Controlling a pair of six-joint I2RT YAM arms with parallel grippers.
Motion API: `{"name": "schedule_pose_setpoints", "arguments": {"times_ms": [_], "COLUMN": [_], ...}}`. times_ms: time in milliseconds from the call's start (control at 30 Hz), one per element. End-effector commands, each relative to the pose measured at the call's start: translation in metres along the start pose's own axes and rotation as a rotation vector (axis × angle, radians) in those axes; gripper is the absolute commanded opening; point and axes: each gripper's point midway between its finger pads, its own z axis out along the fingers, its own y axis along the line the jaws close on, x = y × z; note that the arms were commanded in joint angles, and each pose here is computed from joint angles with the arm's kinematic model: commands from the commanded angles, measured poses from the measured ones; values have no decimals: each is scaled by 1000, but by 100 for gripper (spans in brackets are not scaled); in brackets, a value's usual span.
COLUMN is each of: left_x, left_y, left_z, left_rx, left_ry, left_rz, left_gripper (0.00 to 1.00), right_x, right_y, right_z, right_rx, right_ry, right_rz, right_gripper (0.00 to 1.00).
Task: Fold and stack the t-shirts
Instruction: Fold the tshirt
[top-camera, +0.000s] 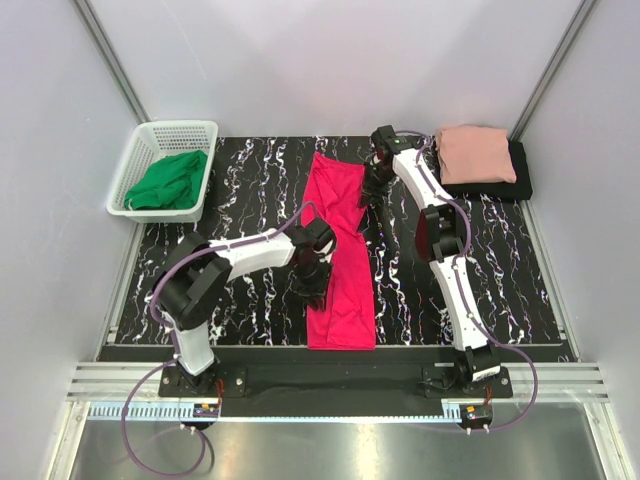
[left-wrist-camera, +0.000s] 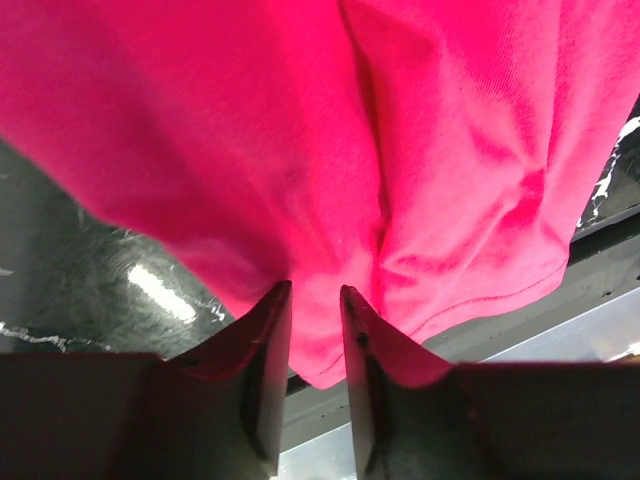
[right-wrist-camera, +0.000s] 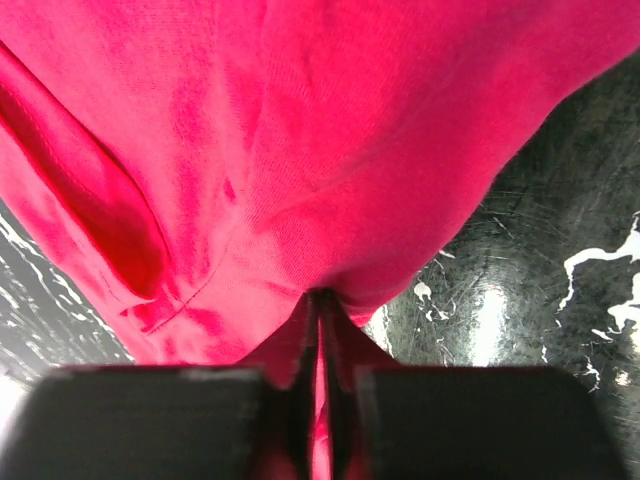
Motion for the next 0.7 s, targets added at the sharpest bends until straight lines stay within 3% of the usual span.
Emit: {"name": "schedule_pose_setpoints", "arguments": {"times_ms": [0, 133, 200, 667], "left_x": [-2, 6, 13, 41], "left_y": [-10, -8, -7, 4], "left_z": [6, 11, 13, 13], "left_rx": [36, 22, 17, 22], "left_ry": [-11, 6, 17, 57], "left_rz": [24, 22, 23, 16], "left_gripper": [26, 4, 0, 0], "right_x": [-3, -11, -17, -59], "right_y": [-7, -10, -14, -22], "right_z": [16, 14, 15, 11], "right_rx": [3, 4, 4, -90], "right_ry": [-2, -25, -38, -143], "right_rz": [5, 19, 34, 81], "right_gripper": [0, 0, 0, 1]}}
